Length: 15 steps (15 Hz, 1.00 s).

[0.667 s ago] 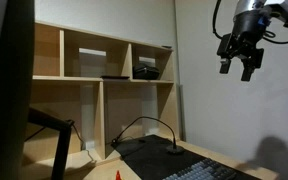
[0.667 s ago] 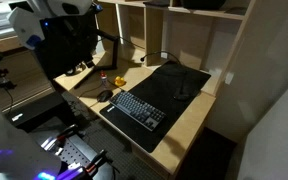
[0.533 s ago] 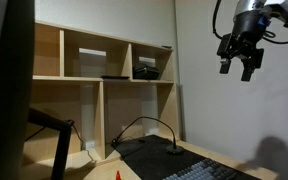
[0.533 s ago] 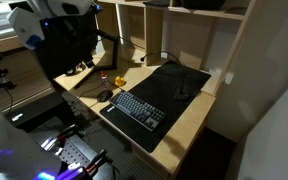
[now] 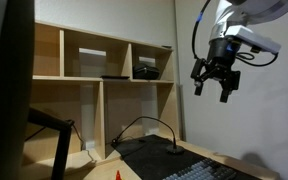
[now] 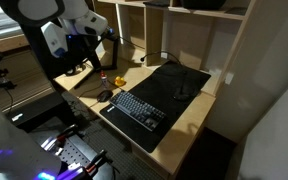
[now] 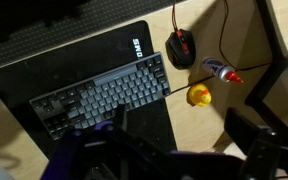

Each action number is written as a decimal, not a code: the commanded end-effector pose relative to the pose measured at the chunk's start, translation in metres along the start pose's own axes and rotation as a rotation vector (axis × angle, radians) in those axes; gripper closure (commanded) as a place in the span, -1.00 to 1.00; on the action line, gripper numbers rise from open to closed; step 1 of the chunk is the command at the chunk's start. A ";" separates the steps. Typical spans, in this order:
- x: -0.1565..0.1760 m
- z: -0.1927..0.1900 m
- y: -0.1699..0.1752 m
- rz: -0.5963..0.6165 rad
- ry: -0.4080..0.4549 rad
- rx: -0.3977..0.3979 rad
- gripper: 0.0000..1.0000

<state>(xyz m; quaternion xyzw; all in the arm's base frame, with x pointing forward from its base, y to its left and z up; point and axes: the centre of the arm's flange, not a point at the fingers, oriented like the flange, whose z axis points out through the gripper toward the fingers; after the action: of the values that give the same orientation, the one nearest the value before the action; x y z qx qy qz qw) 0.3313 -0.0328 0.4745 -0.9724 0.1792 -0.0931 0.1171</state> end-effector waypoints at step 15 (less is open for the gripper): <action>0.045 0.116 -0.059 0.191 -0.056 0.009 -1.00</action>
<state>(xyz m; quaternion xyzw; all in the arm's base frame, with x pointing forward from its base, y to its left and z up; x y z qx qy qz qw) 0.4179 0.0266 0.3853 -0.9525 0.2675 -0.0549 0.1346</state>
